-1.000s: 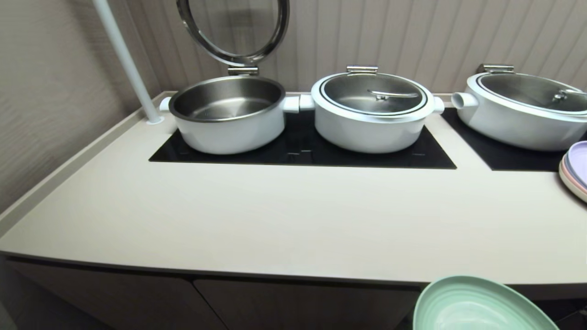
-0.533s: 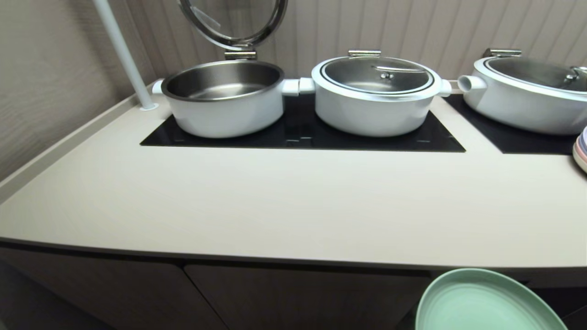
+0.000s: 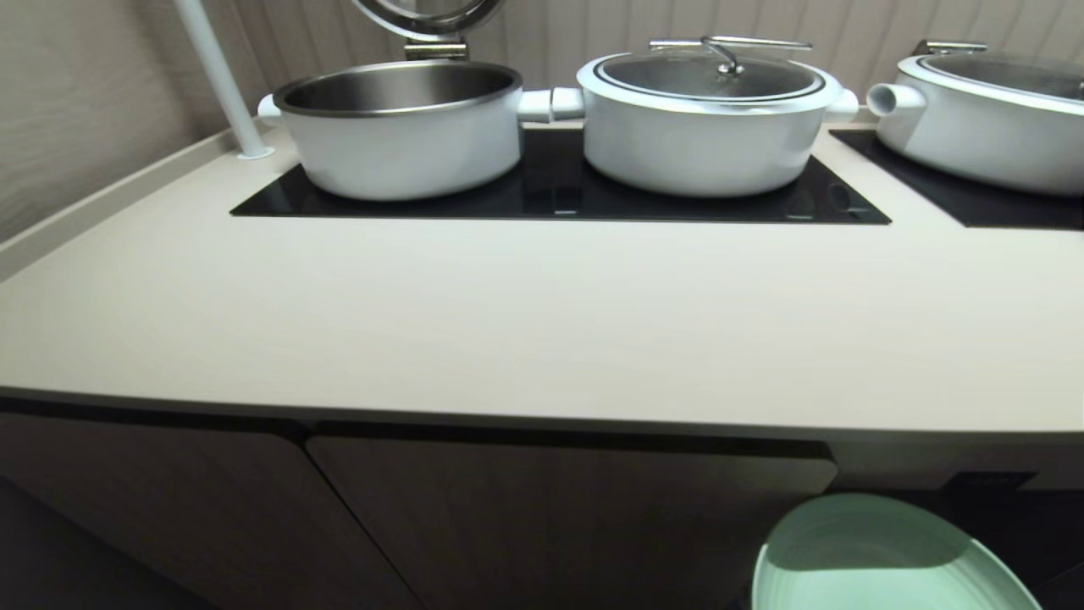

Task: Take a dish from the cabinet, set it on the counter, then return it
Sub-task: Put it back into the cabinet

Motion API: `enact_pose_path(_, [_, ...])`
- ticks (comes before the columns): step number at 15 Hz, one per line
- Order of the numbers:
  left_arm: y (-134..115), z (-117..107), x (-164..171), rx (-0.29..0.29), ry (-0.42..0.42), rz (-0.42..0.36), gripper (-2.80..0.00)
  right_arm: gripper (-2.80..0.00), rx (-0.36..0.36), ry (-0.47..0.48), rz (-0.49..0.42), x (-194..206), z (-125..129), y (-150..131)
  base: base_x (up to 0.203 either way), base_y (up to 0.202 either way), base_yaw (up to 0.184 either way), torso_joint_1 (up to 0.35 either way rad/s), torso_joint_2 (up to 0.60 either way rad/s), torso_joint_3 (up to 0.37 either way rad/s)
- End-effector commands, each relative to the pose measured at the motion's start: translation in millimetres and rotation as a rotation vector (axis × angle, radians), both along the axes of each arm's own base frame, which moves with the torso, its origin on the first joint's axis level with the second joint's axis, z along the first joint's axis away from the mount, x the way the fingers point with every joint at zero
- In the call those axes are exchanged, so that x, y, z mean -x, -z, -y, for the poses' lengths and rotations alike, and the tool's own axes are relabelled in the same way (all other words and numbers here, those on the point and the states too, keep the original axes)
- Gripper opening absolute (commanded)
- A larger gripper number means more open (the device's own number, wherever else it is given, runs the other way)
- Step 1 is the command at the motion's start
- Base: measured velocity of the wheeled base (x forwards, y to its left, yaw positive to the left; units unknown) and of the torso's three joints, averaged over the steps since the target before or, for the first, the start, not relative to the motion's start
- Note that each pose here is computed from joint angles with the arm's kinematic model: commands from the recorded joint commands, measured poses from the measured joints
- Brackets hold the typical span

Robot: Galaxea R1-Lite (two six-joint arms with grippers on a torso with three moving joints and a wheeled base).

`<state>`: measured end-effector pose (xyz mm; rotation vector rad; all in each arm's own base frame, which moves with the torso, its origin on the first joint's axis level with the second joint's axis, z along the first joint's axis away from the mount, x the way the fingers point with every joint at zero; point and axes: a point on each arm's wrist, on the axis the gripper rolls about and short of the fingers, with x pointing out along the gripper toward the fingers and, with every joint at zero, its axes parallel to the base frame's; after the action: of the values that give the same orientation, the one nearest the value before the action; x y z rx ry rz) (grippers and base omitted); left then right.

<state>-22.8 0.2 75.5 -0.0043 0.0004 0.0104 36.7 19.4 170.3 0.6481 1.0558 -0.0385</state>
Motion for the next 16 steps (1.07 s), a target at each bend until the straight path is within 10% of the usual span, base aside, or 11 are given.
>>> enact_pose_path(1, [0,0,0,0.000,0.000,0.000,-2.80,-2.80,-0.004,0.001,-0.003,0,0,-1,0.000,0.000,0.000,-0.224,0.51,0.289])
enact_pose_path(16, [0,0,0,0.000,0.000,0.000,-2.80,-2.80,-0.030,-0.064,-0.003,10,3,-5,0.000,0.000,0.000,-0.185,0.48,0.292])
